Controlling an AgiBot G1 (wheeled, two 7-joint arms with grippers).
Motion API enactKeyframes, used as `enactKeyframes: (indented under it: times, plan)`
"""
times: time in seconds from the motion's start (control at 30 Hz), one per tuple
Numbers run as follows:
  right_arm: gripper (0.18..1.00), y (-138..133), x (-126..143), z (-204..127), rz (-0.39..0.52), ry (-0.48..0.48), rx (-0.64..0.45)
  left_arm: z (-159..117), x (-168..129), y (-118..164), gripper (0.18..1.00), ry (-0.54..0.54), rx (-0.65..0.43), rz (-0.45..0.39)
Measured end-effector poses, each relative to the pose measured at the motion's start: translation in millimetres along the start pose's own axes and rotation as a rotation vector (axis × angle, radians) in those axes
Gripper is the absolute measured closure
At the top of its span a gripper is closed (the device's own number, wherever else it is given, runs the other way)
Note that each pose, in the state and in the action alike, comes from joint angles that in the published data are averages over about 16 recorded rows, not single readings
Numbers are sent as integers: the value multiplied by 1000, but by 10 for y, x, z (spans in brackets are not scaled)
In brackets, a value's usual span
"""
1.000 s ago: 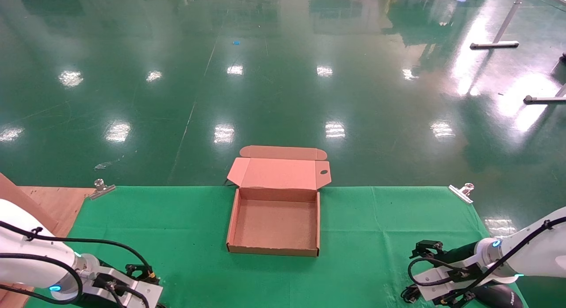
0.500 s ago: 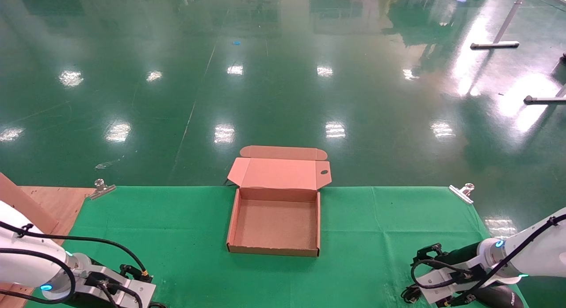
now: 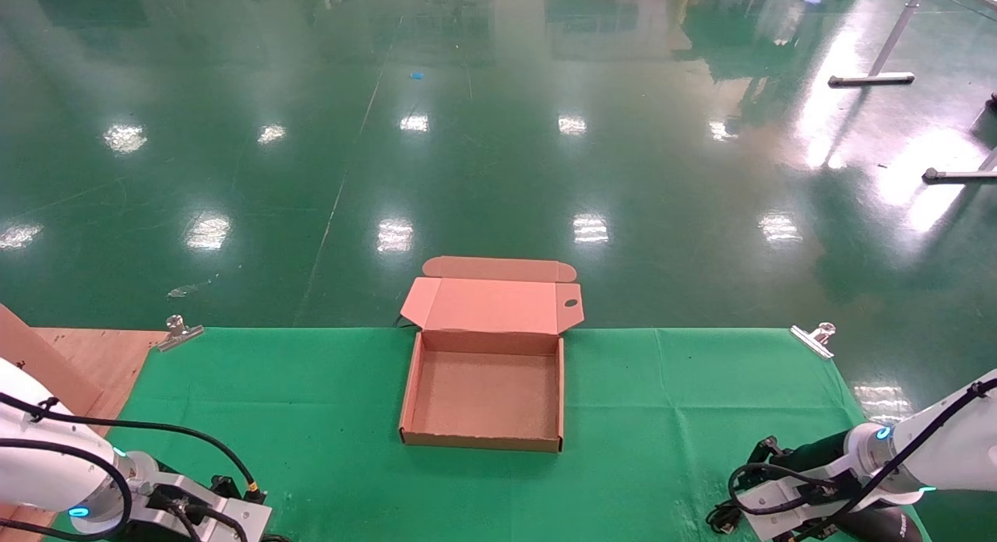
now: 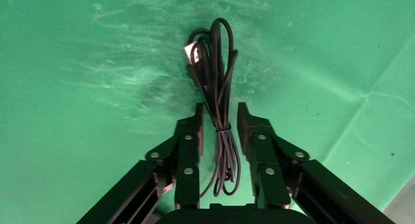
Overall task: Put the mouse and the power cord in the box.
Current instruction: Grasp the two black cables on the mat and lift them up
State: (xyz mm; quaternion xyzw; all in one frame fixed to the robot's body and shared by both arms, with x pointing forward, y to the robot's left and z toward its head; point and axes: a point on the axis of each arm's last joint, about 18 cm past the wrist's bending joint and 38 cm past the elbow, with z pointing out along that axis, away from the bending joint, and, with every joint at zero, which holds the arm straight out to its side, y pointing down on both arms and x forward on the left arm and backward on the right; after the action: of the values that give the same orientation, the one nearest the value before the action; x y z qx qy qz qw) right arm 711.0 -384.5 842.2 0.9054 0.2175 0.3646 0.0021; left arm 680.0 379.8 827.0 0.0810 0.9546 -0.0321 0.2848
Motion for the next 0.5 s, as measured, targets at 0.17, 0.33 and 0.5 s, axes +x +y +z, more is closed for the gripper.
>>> enactKeyframes:
  times: [0.17,0.33,0.5]
  plan:
    - [833,-8,-12,4,2,-4,5,-18,7,13,831,2,6,-4]
    - [906,2,-3,-21,7,1,9,-83,-13,23,868,-4,17,-9]
    - [950,36,60,-115,17,23,18,-214,-77,19,879,-24,34,-14]
